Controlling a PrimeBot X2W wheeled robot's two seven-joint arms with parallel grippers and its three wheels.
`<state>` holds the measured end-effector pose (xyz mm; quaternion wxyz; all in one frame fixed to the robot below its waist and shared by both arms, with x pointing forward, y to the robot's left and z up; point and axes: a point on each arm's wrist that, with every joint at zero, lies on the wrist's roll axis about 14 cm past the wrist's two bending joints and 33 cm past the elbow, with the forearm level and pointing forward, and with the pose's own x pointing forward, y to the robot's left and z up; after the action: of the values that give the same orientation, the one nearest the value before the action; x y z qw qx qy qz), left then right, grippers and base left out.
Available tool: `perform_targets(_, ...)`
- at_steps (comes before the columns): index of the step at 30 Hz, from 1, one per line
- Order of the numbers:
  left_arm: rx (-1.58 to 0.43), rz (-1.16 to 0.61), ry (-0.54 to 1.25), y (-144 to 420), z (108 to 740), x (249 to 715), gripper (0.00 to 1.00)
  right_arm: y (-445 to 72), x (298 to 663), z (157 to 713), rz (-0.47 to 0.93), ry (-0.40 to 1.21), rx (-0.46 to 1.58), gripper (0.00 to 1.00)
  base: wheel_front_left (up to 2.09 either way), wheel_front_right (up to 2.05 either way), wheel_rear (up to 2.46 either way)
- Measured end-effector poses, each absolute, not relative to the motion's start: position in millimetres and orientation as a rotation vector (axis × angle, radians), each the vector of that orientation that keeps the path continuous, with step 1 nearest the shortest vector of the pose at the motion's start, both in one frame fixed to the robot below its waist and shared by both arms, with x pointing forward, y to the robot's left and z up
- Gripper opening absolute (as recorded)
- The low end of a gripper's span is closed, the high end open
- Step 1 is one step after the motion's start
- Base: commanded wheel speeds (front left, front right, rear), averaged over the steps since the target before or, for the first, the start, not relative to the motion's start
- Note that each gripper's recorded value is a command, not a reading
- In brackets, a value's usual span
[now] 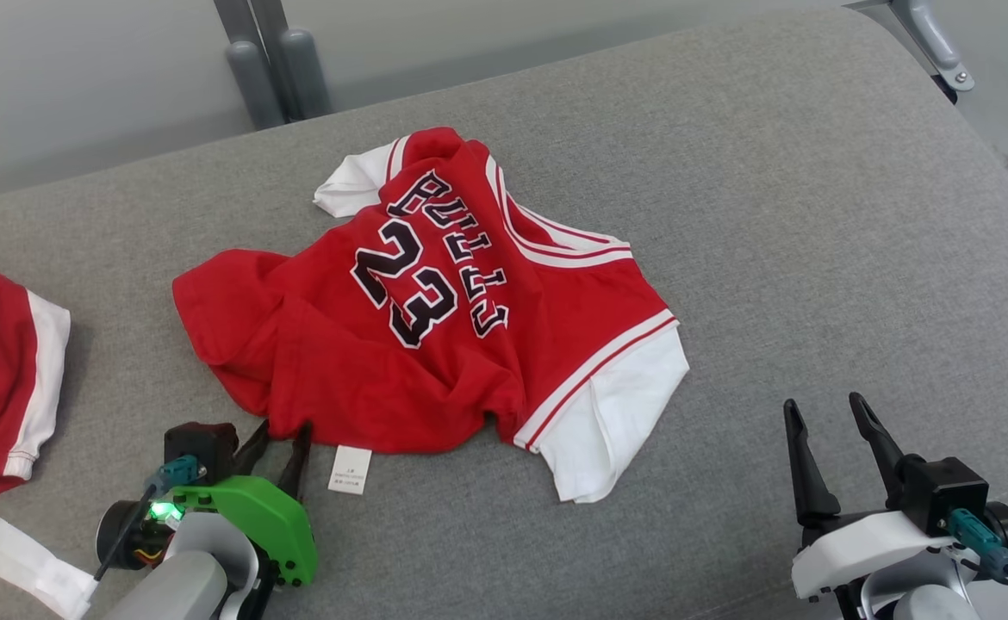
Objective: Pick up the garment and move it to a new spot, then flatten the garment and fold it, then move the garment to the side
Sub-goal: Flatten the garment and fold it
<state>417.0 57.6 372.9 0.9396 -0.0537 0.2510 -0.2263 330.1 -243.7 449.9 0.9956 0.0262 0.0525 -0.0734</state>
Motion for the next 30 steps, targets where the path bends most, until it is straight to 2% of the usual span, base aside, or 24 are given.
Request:
perform_targets(6,-0.122,-0.474,0.536,55,367,415,0.0,-246,331,450,-0.153,0.104,0.053,1.0,0.0,0.0,0.0)
perform_targets(10,-0.199,-0.437,0.544,59,370,408,0.0,-245,329,448,-0.15,0.108,0.056,1.0,0.0,0.0,0.0)
perform_targets(18,-0.364,-0.307,0.671,92,369,330,0.0,-227,333,449,-0.089,0.104,0.06,1.0,0.0,0.0,0.0)
perform_targets(22,-0.43,-0.236,0.679,107,376,312,0.0,-210,342,452,-0.025,0.091,0.055,1.0,0.0,0.0,0.0)
perform_targets(23,-0.448,-0.214,0.666,111,379,313,0.06,-207,344,453,-0.013,0.088,0.053,1.0,0.0,0.0,0.0)
perform_targets(24,-0.469,-0.193,0.647,114,382,314,0.46,-203,345,455,0.0,0.083,0.052,1.0,0.0,0.0,0.0)
perform_targets(25,-0.473,-0.191,0.635,114,385,313,1.0,-201,346,457,0.011,0.076,0.05,1.0,0.0,0.0,0.0)
perform_targets(30,-0.464,-0.134,0.49,122,404,325,1.0,-201,347,473,0.029,0.027,0.026,1.0,0.0,0.0,0.0)
